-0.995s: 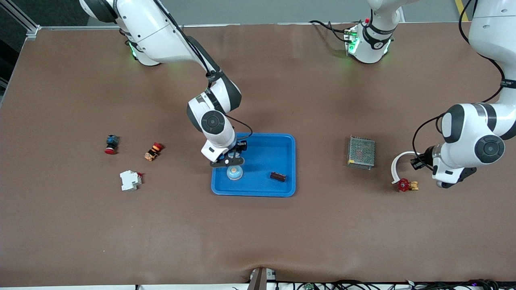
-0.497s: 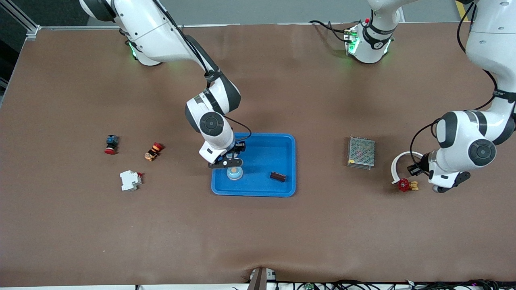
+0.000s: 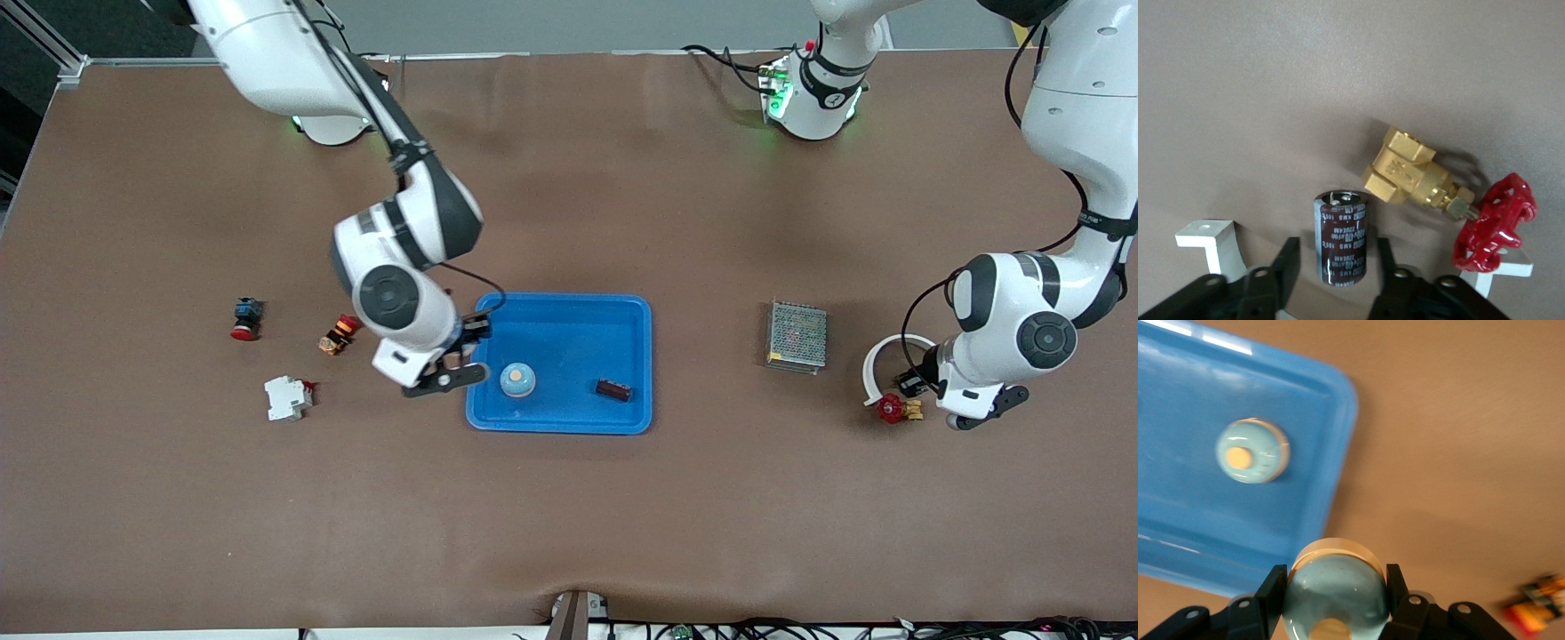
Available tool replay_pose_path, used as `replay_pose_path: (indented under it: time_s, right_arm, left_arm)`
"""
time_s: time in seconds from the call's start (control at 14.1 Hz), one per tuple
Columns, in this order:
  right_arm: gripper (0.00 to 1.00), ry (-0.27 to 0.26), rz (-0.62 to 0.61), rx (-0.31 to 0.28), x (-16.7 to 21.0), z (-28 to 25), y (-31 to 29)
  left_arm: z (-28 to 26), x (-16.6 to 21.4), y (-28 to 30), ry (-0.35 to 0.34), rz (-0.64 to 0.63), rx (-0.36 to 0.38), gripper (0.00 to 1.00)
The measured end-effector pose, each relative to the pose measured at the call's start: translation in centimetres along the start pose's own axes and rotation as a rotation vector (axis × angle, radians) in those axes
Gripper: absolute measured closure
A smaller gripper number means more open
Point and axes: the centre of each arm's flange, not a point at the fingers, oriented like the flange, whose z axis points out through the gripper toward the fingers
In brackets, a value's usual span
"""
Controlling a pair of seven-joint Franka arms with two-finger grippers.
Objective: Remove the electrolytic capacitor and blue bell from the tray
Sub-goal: 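Move the bell with the right gripper beside the white breaker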
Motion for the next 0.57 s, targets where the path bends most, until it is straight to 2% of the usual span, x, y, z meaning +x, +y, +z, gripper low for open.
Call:
replay_pose_path:
  time_s: [0.28,0.36,0.57]
  right_arm:
    - [0.35,0.027,-0.190,0.023,0.4,-2.0,12.1]
    - [0.35,0.019,-0.220,0.031,0.1,-2.1,14.6]
    - [0.35,-0.010,-0.343,0.030,-1.1,-2.0,20.6]
  left_arm:
    - [-1.4,0.2,0.5,0.017,0.003,-0.005,0.04]
    - [-2.2,0.1,1.0,0.015,0.004,-0.003,0.00]
    - [-6.0,-1.4,5.1,-0.004,-0.037,-0.004,0.00]
